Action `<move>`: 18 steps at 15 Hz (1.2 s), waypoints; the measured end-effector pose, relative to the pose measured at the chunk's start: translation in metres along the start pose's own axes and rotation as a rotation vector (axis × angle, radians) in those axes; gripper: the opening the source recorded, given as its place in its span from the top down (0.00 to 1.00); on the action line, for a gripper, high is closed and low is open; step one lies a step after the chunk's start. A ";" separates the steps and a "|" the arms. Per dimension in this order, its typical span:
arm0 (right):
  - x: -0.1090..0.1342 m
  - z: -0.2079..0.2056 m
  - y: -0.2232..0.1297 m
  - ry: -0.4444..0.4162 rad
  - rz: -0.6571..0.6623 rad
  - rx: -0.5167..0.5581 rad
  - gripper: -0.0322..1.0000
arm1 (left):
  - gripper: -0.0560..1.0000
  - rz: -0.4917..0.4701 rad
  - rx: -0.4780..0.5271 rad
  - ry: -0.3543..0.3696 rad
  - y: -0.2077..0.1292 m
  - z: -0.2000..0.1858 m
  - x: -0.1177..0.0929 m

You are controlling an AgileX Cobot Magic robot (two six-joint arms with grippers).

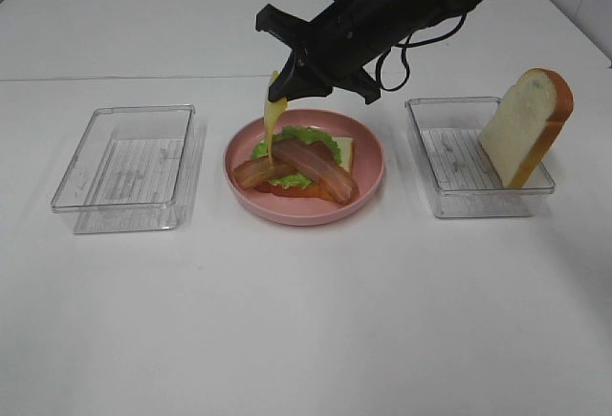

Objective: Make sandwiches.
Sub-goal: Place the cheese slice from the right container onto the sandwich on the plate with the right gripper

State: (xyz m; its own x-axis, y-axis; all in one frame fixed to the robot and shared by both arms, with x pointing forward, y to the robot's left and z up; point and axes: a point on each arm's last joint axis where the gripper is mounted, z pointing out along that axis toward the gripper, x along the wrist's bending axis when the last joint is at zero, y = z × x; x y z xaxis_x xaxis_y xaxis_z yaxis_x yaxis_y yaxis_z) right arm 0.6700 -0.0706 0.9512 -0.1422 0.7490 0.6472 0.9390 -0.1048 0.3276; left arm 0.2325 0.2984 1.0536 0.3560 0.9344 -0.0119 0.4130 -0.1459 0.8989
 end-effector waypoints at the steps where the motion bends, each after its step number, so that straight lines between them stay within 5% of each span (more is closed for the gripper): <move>1: -0.004 0.004 -0.001 -0.007 0.006 0.000 0.97 | 0.18 0.000 0.000 0.000 0.000 0.000 0.000; 7: -0.024 0.023 -0.007 -0.071 -0.017 0.028 0.97 | 0.18 0.000 0.000 0.000 0.000 0.000 0.000; 16: -0.021 0.001 -0.001 -0.214 -0.114 0.016 0.97 | 0.18 0.000 0.000 0.000 0.000 0.000 0.000; 18: -0.021 0.000 -0.001 -0.216 -0.113 0.020 0.89 | 0.18 0.000 0.000 0.000 0.000 0.000 0.000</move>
State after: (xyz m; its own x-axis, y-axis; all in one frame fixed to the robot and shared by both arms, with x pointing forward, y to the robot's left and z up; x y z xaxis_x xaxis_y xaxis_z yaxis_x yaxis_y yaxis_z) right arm 0.6718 -0.0861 0.9366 -0.1788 0.8780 0.4440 0.9270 -0.0009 0.3751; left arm 0.2325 0.2984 1.0536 0.3560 0.9344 -0.0119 0.4130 -0.1459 0.8989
